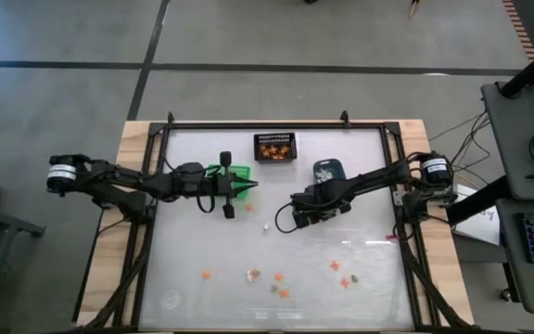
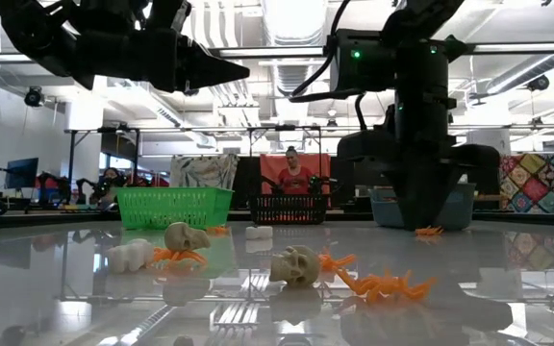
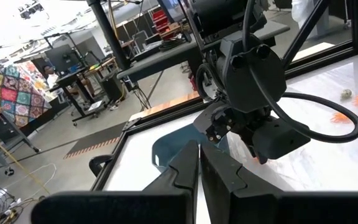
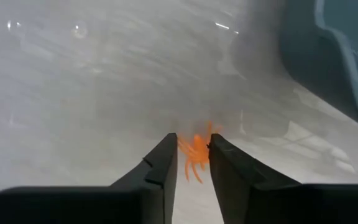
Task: Sort Halloween decoration
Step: Put the orange spider toy into the black bin
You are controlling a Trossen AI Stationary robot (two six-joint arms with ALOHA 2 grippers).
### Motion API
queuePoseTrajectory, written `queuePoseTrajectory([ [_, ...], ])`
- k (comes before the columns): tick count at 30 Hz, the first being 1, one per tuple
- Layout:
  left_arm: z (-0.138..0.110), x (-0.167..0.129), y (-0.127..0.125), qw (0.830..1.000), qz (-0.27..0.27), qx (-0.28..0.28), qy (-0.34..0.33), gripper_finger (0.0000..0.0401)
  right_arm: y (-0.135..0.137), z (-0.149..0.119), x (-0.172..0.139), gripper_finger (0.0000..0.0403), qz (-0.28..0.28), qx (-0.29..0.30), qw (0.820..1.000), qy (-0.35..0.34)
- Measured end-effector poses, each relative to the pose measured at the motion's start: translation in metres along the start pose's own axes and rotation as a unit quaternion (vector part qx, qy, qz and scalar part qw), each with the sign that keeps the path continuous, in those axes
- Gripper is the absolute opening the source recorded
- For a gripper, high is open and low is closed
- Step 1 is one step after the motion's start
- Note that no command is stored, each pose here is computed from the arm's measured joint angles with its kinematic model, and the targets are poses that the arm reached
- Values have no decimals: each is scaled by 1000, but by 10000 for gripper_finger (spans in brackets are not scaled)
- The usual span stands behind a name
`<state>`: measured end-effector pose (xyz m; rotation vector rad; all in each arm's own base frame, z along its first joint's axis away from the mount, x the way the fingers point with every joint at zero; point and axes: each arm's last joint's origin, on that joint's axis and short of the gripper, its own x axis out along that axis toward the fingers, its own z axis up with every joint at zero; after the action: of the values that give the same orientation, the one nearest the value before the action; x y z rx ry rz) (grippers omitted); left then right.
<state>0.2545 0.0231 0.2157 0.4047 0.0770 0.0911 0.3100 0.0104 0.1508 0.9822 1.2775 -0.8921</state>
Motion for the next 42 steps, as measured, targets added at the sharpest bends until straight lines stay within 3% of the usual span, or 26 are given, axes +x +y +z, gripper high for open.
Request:
queuePoseTrajectory([
  [29, 0, 0, 0, 1000, 1, 1, 0, 0, 2, 1, -1, 72, 10, -7, 1000, -3],
  [37, 0, 0, 0, 1000, 1, 1, 0, 0, 10, 3, -22, 124, 45, -35, 998, -16],
  [42, -1, 0, 0, 1000, 0, 2, 3, 0, -1, -5, -20, 173, 3, -11, 1000, 1],
])
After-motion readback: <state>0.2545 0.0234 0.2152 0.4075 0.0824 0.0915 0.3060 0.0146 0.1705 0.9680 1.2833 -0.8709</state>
